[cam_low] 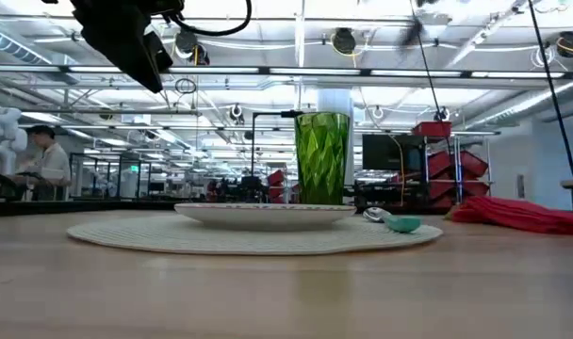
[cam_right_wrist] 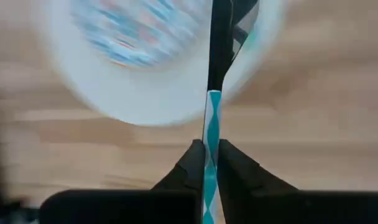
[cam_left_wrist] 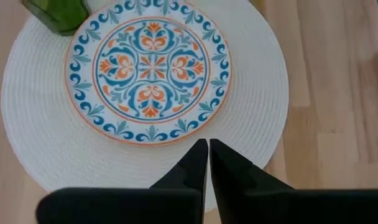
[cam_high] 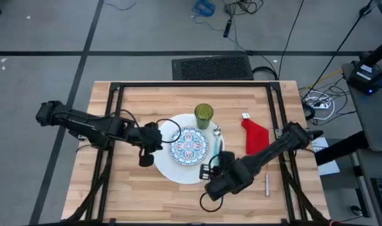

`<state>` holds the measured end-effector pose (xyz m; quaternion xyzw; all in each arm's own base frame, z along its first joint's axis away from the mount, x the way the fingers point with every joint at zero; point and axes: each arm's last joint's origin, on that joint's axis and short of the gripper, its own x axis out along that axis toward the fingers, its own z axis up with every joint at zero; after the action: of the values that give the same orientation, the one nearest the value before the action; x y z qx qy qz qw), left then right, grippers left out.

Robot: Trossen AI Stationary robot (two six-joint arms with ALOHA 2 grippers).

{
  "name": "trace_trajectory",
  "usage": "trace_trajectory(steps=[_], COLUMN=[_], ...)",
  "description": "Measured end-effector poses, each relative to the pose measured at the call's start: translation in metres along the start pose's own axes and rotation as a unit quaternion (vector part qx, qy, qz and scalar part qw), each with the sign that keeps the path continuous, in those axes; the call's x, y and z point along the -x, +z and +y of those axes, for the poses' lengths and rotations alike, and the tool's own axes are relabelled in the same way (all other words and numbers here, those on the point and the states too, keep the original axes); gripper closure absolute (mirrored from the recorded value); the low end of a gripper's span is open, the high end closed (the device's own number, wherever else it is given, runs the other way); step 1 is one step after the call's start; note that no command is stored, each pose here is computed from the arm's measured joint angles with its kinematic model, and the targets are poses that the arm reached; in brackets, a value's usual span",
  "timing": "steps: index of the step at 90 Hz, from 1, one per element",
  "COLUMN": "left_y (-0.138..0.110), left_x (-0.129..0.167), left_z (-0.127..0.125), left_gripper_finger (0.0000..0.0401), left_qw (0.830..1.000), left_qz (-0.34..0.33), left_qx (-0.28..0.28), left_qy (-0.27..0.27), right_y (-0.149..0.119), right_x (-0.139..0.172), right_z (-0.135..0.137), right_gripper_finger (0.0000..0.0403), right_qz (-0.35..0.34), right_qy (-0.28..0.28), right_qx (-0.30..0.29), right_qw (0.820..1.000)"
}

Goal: Set table place
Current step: Put the white knife between the white plate and light blue on the white table placemat

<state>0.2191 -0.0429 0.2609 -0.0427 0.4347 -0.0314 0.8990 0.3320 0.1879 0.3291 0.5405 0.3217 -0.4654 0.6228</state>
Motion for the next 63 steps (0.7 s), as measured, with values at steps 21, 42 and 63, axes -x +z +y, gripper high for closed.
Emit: trace_trajectory(steps=[21,42,63], left_y=[0.025,0.057,0.083], left_x=[0.004,0.021,0.051], left_z=[-0.008,-0.013,-0.018], left_gripper_finger=[0.0398,0.0398,0.0398], left_qw=[0.986,0.938,0.851], left_qz=[-0.112,-0.273,-0.455], left_qx=[0.008,0.056,0.037], left_qy=[-0.127,-0.205,-0.258], right_y=[0.029,0.044,0.055], right_x=[0.048,0.089,0.147], right_z=[0.022,0.041,0.05], right_gripper_finger=[0.0396,0.0396,0.0396], right_qz=[-0.112,-0.18,-0.253], right_qy=[0.108,0.205,0.338], right_qx=[0.168,0.348,0.46], right_qw=[0.973,0.897,0.781])
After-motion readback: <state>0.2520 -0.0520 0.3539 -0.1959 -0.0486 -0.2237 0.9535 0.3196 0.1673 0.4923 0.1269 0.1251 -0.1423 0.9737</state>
